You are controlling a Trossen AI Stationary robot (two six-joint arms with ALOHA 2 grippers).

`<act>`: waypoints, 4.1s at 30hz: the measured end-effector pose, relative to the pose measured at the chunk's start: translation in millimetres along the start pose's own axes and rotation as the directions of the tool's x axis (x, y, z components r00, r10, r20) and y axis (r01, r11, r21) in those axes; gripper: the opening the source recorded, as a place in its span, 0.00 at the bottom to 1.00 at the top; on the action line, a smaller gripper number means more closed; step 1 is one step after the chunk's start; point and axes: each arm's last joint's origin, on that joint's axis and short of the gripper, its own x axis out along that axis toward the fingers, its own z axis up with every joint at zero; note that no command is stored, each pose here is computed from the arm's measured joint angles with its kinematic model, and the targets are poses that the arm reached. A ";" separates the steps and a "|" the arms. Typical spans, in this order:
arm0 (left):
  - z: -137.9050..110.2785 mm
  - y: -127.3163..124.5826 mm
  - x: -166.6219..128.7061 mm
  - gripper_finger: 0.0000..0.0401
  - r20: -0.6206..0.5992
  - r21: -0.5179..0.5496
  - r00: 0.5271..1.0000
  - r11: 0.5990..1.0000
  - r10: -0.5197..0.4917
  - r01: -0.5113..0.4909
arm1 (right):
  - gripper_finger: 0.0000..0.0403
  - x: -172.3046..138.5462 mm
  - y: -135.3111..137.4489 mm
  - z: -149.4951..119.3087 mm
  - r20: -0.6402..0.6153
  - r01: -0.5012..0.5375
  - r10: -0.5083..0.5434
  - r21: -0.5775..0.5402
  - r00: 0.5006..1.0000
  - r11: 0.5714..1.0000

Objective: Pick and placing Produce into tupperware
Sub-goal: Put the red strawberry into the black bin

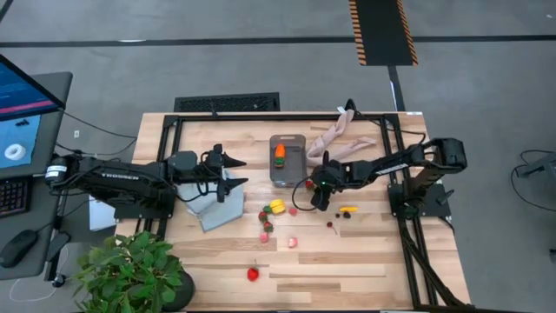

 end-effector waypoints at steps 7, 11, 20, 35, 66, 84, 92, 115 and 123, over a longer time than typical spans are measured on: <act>0.8 -0.1 0.0 0.67 0.008 -0.002 1.000 1.000 -0.001 0.001 | 0.36 -3.2 2.1 -4.6 -0.063 -0.033 0.043 0.145 0.997 0.989; 1.9 -0.2 0.0 0.67 0.019 -0.003 1.000 1.000 -0.002 0.002 | 0.42 -2.5 8.4 -0.1 -0.012 -0.101 0.107 0.241 0.994 0.965; 2.1 -0.3 -0.1 0.67 0.022 -0.009 1.000 1.000 -0.002 0.002 | 0.61 -3.8 12.3 3.1 -0.004 -0.135 0.146 0.359 0.989 0.924; 2.1 -0.2 -0.2 0.67 0.022 -0.009 1.000 1.000 -0.001 0.001 | 0.63 -2.7 -1.4 12.1 0.060 -0.102 0.084 0.422 0.995 0.901; 1.8 -0.2 -0.2 0.67 0.021 -0.009 1.000 1.000 -0.001 0.001 | 0.03 -4.6 10.6 -2.9 -0.047 -0.042 0.066 0.389 0.997 0.920; 1.9 -0.1 -0.3 0.67 0.022 -0.009 1.000 1.000 -0.001 0.001 | 0.02 -37.8 49.3 6.1 0.066 -0.053 0.035 0.294 0.997 0.954; 1.8 -0.2 -0.3 0.67 0.021 -0.010 1.000 1.000 -0.001 0.001 | 0.02 -71.3 59.2 22.9 0.128 0.001 -0.033 0.245 0.991 0.970; 1.8 -0.2 -0.3 0.67 0.021 -0.033 1.000 0.999 -0.001 0.002 | 0.42 -81.2 44.1 24.1 0.029 0.077 -0.086 0.240 0.996 0.968; 1.8 -0.2 -0.3 0.67 0.020 -0.033 1.000 0.999 -0.001 0.002 | 0.66 -61.0 41.8 10.5 0.096 0.029 -0.056 0.256 0.994 0.966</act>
